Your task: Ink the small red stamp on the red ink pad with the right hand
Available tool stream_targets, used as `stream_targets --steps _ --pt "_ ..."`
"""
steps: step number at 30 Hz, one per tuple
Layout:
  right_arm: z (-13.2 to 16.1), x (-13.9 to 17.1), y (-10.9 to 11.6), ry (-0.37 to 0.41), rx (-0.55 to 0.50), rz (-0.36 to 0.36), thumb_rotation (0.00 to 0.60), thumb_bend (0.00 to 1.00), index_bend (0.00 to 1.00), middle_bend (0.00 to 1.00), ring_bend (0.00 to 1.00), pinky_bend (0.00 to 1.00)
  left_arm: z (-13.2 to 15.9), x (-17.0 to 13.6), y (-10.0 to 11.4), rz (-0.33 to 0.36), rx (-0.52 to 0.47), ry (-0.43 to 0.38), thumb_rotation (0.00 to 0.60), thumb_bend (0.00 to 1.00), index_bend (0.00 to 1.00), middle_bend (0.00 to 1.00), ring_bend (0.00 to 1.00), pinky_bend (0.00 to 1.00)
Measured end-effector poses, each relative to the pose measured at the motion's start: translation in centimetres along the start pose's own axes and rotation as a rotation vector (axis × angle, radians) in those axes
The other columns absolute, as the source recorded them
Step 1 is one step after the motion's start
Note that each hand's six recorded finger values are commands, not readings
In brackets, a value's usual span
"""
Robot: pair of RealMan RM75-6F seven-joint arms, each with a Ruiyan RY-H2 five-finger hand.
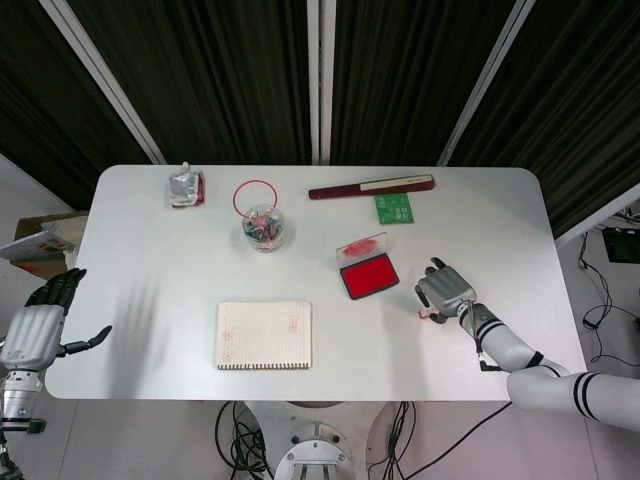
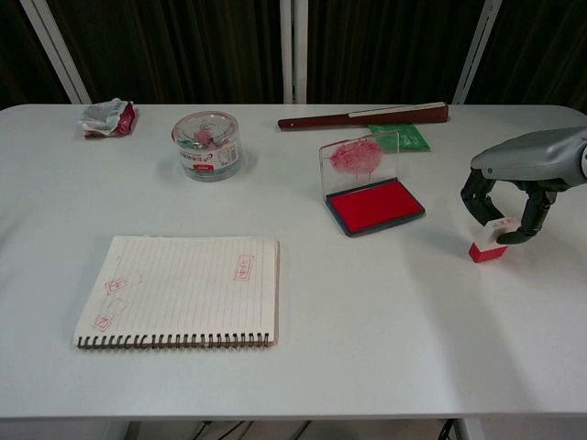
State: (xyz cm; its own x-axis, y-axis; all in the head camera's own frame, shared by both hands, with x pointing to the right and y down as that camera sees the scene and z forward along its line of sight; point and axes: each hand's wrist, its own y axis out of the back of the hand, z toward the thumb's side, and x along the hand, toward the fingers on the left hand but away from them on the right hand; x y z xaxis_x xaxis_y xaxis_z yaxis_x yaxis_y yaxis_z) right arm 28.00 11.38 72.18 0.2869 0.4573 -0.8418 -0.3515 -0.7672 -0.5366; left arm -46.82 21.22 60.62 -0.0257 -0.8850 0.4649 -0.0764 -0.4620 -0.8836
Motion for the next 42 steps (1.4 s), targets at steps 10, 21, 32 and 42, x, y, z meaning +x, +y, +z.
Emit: stream_targets --steps 10,21,32,42 --pt "-0.1 -0.1 -0.5 -0.003 0.009 0.028 0.6 0.28 0.56 0.44 0.15 0.0 0.0 0.1 0.1 0.003 0.003 0.002 0.287 0.16 0.0 0.06 0.08 0.21" --pt "-0.1 0.7 0.0 0.01 0.009 0.029 0.6 0.27 0.26 0.19 0.01 0.0 0.0 0.1 0.2 0.002 0.003 -0.002 0.285 0.16 0.0 0.06 0.08 0.21" --pt "-1.3 4.2 1.2 0.005 -0.025 -0.041 0.6 0.23 0.0 0.0 0.0 0.0 0.1 0.0 0.4 0.009 0.001 -0.007 0.284 0.16 0.0 0.06 0.08 0.21" --pt "-6.5 11.6 1.5 -0.138 -0.137 -0.376 0.6 0.17 0.0 0.0 0.0 0.0 -0.4 -0.4 1.0 0.032 0.002 0.007 0.274 0.16 0.0 0.06 0.08 0.21"
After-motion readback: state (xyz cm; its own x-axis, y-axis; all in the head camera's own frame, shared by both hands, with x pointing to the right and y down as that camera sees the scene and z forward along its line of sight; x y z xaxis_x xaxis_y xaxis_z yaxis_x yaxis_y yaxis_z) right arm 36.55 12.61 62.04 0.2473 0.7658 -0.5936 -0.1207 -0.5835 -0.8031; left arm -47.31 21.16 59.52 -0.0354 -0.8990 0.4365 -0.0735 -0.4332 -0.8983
